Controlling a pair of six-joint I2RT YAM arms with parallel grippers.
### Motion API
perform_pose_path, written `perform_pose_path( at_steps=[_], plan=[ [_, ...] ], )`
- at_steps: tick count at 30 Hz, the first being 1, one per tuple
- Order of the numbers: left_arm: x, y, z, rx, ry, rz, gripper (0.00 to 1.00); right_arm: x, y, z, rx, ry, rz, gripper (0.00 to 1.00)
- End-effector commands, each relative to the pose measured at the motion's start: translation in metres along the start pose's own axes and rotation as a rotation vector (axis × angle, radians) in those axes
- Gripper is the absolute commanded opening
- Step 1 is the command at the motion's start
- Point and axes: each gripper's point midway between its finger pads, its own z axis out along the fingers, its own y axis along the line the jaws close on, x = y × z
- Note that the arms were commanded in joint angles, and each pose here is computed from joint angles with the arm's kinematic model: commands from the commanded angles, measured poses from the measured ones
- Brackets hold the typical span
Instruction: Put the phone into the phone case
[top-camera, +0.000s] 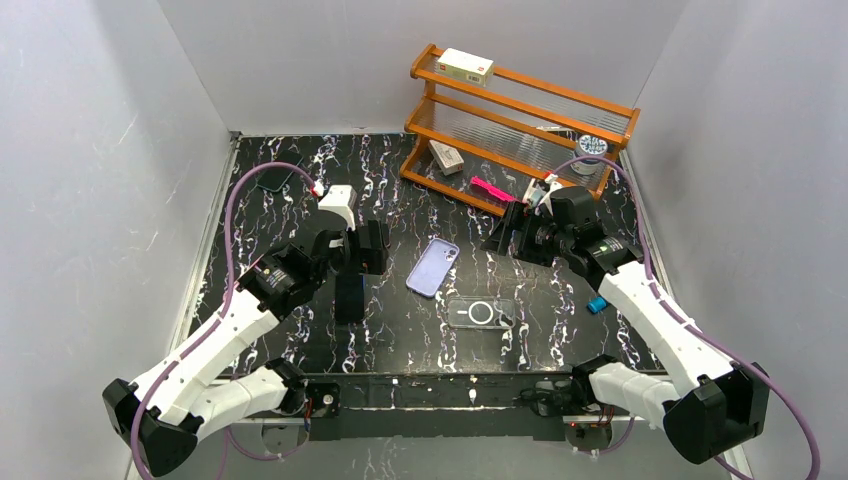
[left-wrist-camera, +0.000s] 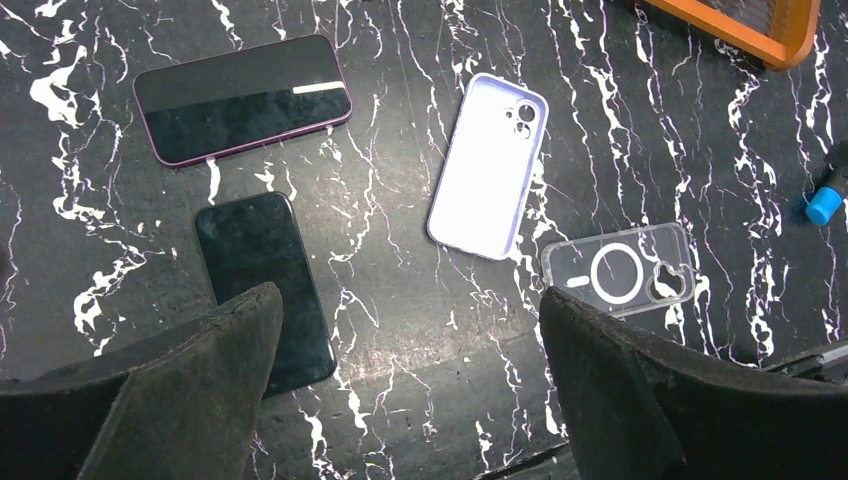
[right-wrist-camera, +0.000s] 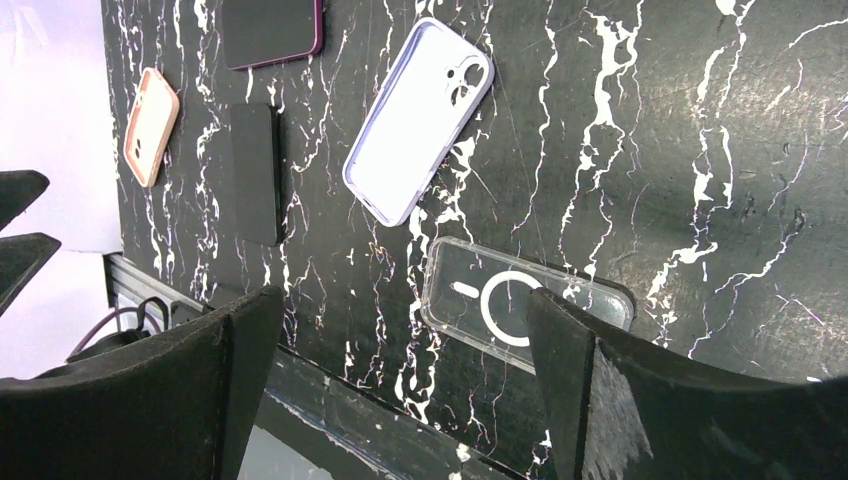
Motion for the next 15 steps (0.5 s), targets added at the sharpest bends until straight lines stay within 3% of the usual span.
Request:
perform_pose_path(
  at_steps=[1, 8, 15],
  plan=[
    [-0.011, 0.012, -0.003, -0.059, -0.055, 0.000, 0.98, -0.014, 0.009, -0.009, -0.011, -0.054, -0.011, 0.99],
    [-0.005, 0.045, 0.009, -0.252, -0.045, 0.040, 0.98, -0.020, 0.011, -0.013, -0.009, -0.080, -0.031, 0.99],
    [-0.030, 0.083, 0.028, -0.513, 0.023, 0.167, 0.98, -0.022, 0.033, -0.024, -0.122, -0.102, -0.074, 0.99]
  ],
)
